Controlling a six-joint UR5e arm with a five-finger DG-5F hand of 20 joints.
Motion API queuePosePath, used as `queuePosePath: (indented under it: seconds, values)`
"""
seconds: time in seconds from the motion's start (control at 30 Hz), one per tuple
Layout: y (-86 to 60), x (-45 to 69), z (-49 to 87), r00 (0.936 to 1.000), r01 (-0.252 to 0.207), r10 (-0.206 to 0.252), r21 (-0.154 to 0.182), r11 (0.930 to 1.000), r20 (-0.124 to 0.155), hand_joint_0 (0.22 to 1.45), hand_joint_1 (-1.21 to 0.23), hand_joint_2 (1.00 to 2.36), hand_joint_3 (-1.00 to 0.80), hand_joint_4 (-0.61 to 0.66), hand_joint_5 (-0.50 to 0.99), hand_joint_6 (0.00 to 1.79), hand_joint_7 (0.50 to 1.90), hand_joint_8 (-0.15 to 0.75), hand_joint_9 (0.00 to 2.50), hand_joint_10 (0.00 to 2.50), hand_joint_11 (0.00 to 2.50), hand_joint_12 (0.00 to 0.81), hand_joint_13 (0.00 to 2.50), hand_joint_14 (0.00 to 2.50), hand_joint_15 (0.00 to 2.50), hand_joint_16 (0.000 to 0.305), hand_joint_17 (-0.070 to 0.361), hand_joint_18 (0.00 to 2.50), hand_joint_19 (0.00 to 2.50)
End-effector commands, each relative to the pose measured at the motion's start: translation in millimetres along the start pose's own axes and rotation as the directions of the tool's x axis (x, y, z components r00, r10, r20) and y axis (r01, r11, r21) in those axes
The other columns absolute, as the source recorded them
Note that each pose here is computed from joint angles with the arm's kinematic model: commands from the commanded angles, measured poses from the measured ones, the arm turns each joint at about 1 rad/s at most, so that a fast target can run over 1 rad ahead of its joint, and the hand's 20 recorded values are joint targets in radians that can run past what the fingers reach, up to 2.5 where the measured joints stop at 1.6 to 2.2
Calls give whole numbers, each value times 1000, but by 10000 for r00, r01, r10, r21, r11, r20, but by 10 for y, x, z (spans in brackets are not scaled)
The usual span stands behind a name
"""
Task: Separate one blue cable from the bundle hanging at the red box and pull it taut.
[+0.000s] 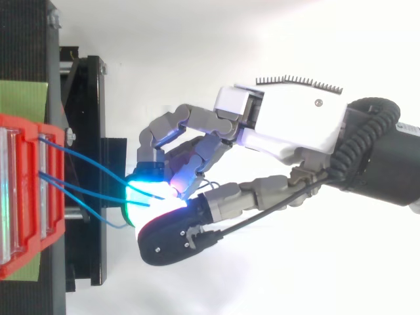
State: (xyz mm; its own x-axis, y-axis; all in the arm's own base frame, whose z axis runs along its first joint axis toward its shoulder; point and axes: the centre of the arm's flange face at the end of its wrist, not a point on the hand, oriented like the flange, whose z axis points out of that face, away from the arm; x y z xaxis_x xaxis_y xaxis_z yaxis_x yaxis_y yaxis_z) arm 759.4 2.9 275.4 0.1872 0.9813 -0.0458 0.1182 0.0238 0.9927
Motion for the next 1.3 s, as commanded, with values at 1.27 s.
queuePosePath:
  seconds: [1.27]
  values:
    - [51,-119,5,9999,-7,8,-50,10000,162,776,-854,1008,-409,26,-187,958,1099,339,985,16,667,324,732,9,274,36,80,659,332]
